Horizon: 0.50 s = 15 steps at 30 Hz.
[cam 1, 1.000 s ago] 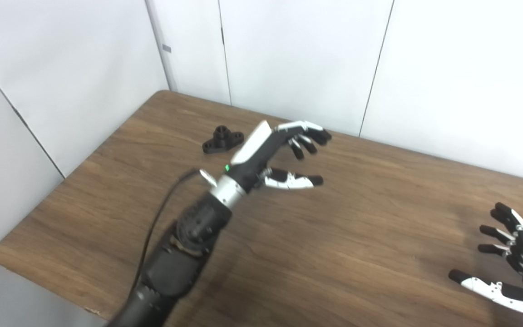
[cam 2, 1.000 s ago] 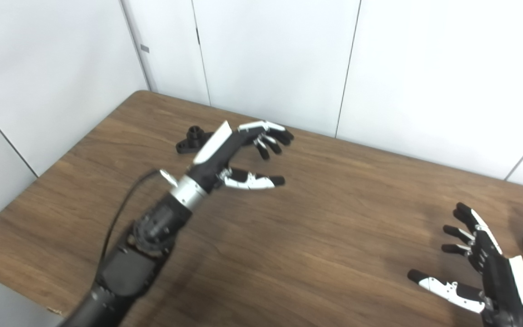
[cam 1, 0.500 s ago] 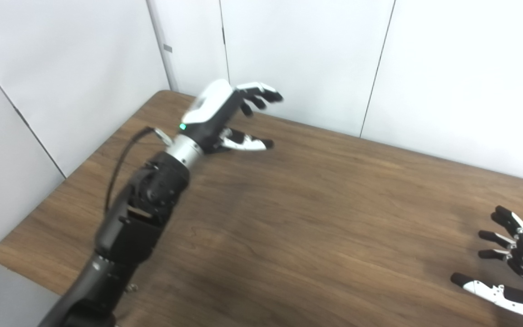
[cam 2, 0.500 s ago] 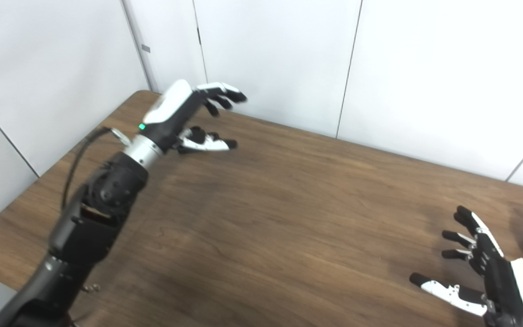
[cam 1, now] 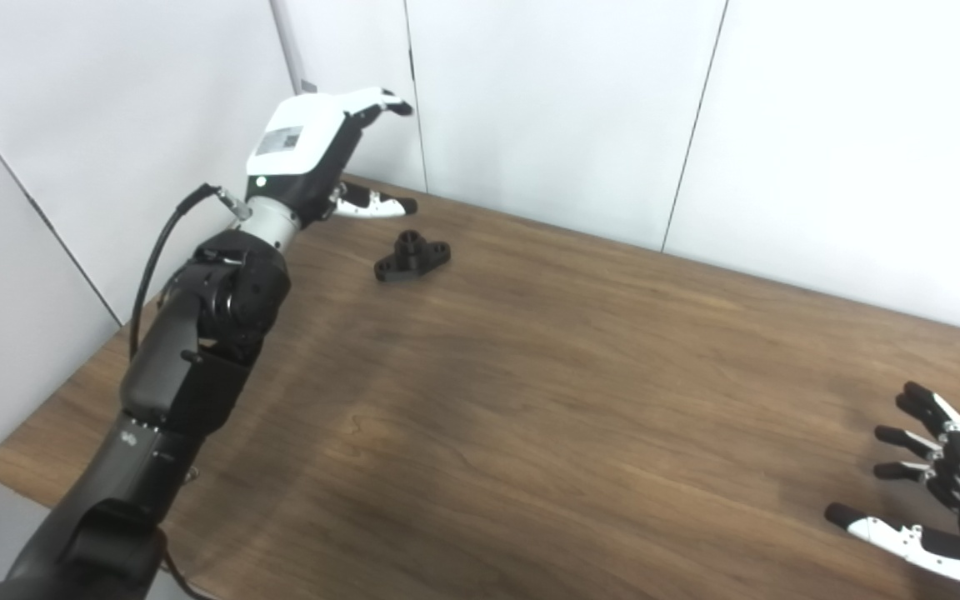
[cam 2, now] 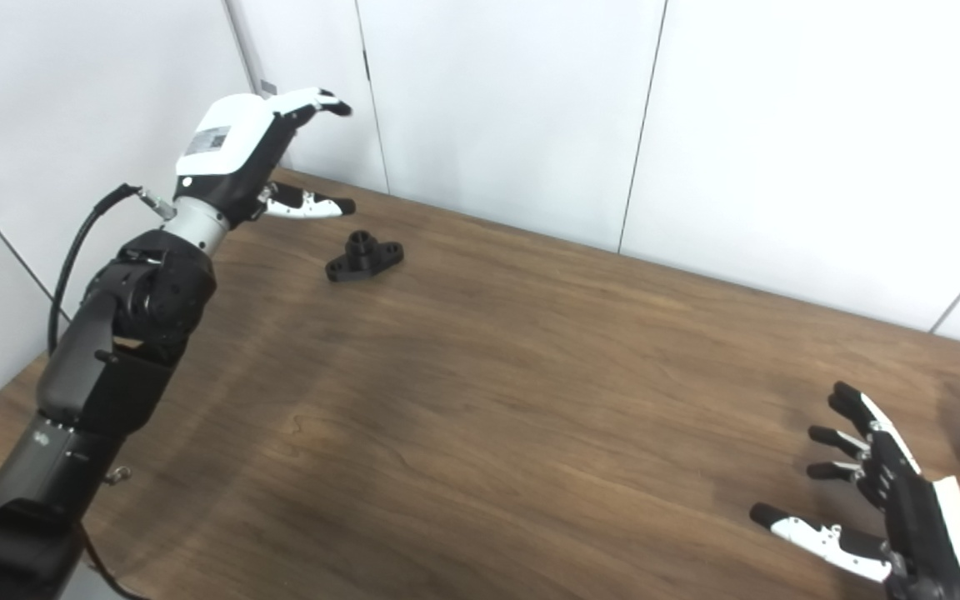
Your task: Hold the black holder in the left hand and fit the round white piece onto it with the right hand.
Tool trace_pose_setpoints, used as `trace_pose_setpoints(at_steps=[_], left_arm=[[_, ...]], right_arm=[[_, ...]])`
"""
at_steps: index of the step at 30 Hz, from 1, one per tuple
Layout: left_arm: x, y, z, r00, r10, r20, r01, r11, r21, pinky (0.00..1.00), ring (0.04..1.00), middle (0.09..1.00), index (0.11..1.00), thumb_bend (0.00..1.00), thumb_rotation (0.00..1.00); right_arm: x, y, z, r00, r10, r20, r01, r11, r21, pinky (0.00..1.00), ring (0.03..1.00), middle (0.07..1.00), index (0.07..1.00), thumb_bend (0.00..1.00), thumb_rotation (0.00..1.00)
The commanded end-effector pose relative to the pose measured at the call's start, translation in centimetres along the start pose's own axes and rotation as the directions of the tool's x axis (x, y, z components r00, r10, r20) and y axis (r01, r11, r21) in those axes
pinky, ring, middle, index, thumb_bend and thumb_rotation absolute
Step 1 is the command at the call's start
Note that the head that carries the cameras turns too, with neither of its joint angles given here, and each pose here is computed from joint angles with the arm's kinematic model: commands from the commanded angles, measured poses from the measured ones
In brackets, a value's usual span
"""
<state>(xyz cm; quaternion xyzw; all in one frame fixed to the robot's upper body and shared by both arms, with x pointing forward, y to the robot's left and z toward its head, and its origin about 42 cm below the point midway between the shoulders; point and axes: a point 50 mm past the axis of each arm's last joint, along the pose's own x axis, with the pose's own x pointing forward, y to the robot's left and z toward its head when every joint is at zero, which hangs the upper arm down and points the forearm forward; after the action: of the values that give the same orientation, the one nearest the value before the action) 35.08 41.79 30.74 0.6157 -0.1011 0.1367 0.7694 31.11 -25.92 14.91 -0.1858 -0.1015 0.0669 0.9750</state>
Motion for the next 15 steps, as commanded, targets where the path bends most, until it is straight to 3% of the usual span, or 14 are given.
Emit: trace_pose_setpoints(at_steps=[1,6,11,15], left_arm=[[1.1,2.4,-0.7,0.999,0.051,-0.012,-0.050,0.995,0.091,0.74,0.907,0.913,0.831,0.80,0.22],[1.4,2.5,-2.3,0.993,0.003,-0.121,0.012,0.992,0.124,0.84,0.988,0.974,0.885,0.89,0.28],[1.5,2.5,-2.9,0.979,-0.043,-0.200,0.066,0.992,0.111,0.98,1.000,1.000,0.915,0.95,0.33],[1.8,2.2,-3.5,0.964,-0.101,-0.245,0.131,0.986,0.106,1.00,1.000,1.000,0.915,0.99,0.38]], right_arm=[[0.8,-0.6,1.8,0.995,-0.019,0.095,0.020,1.000,-0.011,0.59,0.769,0.887,0.885,0.71,0.02],[0.8,-0.6,1.6,0.995,-0.017,0.103,0.020,0.999,-0.030,0.58,0.771,0.891,0.887,0.70,0.03],[0.8,-0.6,1.6,0.994,-0.025,0.108,0.029,0.999,-0.037,0.59,0.779,0.907,0.891,0.71,0.02],[0.8,-0.7,1.5,0.993,-0.026,0.115,0.031,0.998,-0.046,0.59,0.781,0.923,0.899,0.70,0.03]])
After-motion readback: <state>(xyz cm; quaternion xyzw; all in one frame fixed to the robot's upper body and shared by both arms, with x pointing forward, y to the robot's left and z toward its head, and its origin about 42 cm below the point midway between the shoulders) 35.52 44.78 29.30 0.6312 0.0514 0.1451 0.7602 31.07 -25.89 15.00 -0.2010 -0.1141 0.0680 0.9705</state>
